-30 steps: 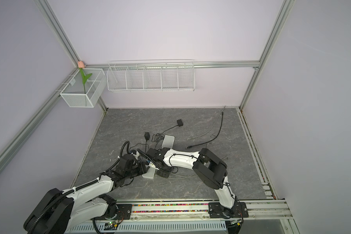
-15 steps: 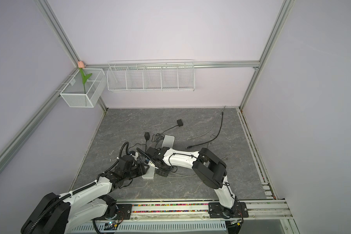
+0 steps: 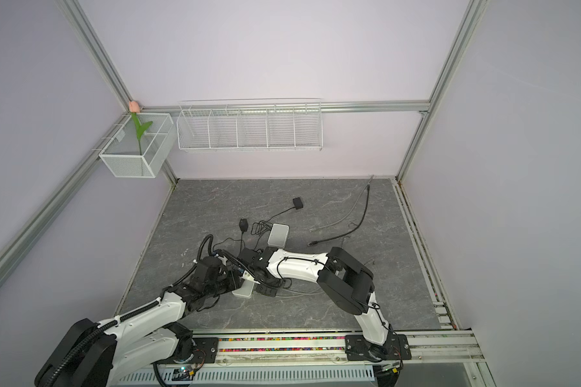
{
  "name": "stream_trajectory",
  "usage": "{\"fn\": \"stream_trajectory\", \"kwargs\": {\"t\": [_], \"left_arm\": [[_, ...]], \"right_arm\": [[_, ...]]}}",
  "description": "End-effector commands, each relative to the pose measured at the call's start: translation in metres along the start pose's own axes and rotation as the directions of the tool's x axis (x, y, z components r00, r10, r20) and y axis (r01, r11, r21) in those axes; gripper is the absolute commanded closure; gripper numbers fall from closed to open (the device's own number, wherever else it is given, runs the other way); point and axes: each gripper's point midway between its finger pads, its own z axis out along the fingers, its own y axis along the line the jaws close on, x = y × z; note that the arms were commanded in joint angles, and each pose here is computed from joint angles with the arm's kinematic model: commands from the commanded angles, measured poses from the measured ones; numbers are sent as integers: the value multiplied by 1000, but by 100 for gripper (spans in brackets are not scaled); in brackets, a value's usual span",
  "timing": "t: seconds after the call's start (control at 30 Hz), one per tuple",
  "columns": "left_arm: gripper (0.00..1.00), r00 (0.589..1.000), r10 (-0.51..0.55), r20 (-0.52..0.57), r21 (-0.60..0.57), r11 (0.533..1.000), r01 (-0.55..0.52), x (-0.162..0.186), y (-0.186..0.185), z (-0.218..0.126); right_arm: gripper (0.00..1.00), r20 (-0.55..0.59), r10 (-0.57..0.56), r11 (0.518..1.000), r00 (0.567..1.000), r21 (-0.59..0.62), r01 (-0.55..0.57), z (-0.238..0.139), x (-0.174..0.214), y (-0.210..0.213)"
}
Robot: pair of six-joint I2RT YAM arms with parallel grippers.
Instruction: Insert the plug into the switch port
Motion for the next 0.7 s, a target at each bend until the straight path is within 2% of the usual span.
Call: {"fn": "stream_trajectory", "kwargs": {"t": [0.0, 0.2, 0.67], "left_arm": [[56, 1000, 5, -30, -19, 1000, -5, 5, 4, 1], [55, 999, 6, -32, -9, 1000, -7, 5, 2, 3], [56, 991, 61, -118, 42, 997, -57, 17, -8, 8]], "right_arm": [[93, 76, 3, 1000, 997, 10, -4, -6, -18, -5], [93, 121, 9, 999, 993, 30, -13, -11, -27, -17], [93, 229, -94, 996, 969, 17, 92, -22, -59, -17]]}}
